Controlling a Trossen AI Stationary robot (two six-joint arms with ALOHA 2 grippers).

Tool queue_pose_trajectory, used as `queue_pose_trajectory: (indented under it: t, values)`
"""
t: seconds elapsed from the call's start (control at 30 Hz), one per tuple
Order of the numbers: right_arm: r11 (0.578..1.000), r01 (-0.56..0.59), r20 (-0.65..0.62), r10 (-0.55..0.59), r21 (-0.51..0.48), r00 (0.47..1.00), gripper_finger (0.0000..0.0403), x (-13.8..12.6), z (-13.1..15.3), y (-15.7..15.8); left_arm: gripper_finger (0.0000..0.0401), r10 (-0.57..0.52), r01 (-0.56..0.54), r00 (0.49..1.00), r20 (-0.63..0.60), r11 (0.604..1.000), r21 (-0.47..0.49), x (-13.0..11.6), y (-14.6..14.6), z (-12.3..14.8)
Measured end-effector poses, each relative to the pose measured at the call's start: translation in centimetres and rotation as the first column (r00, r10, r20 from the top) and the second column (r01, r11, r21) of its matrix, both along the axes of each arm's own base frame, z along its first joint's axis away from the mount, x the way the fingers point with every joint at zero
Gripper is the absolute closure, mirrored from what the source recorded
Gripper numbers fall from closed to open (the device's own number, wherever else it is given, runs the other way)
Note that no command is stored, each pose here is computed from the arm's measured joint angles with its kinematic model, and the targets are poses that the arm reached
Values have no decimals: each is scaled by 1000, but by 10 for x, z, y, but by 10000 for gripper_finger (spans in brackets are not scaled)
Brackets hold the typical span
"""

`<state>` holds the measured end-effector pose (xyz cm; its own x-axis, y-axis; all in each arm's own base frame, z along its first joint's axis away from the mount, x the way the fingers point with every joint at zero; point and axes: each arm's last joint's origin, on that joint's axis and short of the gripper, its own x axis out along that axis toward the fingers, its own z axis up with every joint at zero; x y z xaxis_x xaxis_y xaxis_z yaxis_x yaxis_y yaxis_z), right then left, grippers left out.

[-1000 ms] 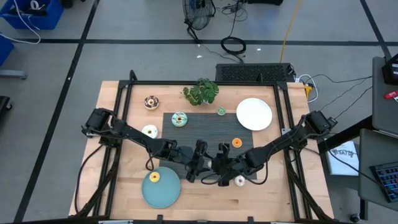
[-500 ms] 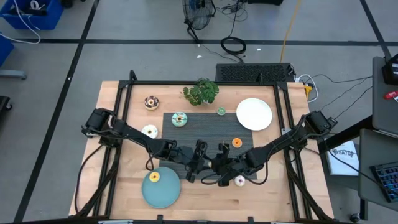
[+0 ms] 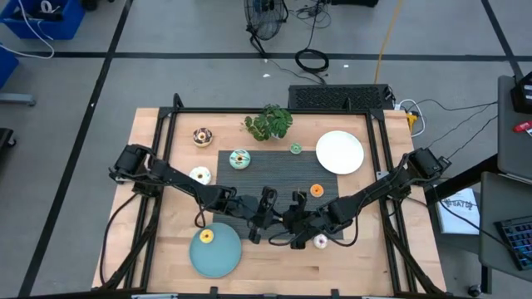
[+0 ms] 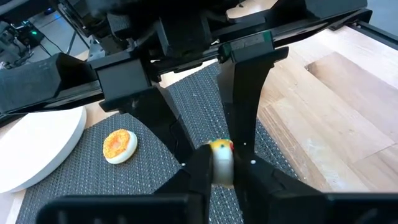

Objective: Pick & Place donuts
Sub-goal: Put the small yellow donut on the blue plate

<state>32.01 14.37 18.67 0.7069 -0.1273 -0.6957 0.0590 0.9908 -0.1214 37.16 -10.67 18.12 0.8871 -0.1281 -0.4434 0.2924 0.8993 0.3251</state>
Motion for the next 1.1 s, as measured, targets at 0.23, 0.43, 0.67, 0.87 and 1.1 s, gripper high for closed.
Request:
queue_pose_trajectory:
  t: [0.23,0.43,0.67,0.87,1.1]
  values:
    - [1000,9,2,-9,9,1000,295,-1,0,1,383,0,0,1000,-1,1000,1,0,0,0]
    - [997,66,-31,-64,48,997,240,-4,-2,0,357,-1,1,1000,-5,1000,7,0,0,0]
    - [992,33,-126,-18,123,992,135,-11,-2,1,366,25,-24,999,-29,998,53,-3,3,1]
    - [975,97,-212,-54,199,976,102,-22,3,-2,393,45,-39,983,-178,999,36,-26,12,20]
    - [963,178,-272,-119,202,955,110,-33,9,-7,386,19,-30,922,-386,999,-21,-69,7,31]
